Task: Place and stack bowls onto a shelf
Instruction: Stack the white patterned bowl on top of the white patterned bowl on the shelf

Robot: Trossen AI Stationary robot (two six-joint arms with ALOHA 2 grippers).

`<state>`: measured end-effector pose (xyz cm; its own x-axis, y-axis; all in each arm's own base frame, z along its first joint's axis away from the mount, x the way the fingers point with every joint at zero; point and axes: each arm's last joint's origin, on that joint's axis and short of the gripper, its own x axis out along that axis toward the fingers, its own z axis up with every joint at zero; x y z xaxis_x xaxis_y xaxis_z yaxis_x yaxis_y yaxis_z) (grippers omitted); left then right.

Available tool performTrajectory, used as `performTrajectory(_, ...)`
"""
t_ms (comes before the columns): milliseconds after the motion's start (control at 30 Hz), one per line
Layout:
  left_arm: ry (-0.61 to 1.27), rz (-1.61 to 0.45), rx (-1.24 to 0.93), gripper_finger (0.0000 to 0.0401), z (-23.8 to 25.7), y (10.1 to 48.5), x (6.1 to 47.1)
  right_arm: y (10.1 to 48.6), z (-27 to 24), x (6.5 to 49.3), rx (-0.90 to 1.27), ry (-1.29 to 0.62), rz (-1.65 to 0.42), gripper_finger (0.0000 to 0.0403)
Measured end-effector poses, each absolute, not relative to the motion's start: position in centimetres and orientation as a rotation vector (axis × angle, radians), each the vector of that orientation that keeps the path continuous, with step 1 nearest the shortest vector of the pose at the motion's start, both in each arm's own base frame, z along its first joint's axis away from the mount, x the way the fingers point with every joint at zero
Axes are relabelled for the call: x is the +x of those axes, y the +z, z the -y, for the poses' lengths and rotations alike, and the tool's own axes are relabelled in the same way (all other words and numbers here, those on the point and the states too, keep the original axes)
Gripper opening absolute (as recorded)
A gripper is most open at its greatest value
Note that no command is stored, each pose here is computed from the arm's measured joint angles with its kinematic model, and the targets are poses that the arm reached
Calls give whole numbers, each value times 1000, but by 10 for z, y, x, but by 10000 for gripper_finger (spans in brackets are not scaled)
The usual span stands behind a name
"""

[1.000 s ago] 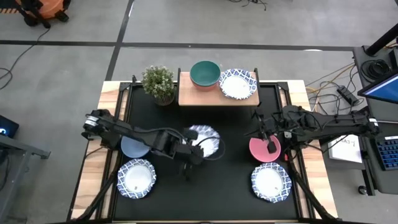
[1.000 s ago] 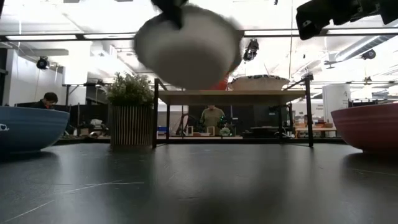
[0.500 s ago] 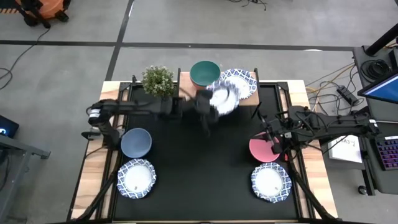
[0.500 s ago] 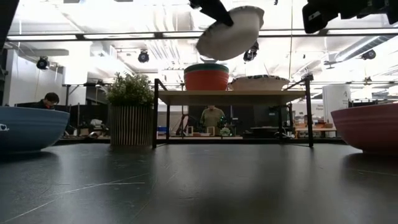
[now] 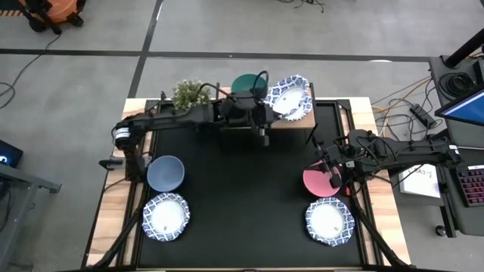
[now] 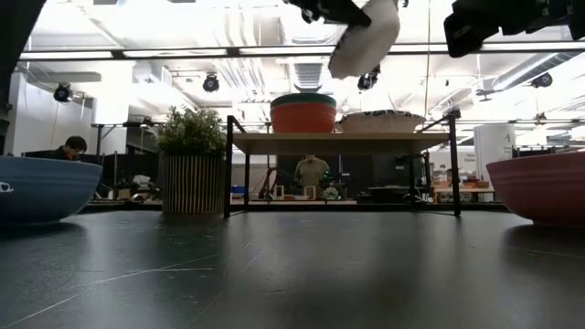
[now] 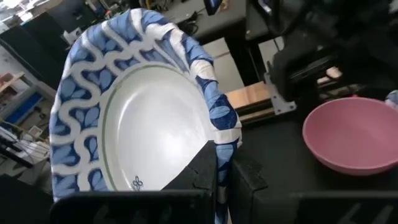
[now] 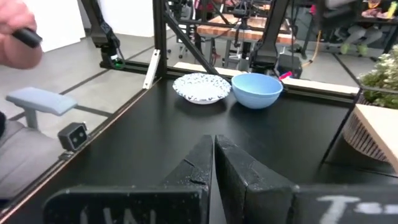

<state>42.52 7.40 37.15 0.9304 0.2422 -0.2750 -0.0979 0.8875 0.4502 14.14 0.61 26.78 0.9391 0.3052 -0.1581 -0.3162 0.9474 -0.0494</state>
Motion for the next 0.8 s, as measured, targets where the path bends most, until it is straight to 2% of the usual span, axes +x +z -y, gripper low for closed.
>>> performTrajectory(433,242,-335,432,4,-97,338,450,268,-7,141,-84,333,-141,9)
performTrajectory(800,320,-338,386,80,-111,338,447,268,-7,141,-82,333,-141,9)
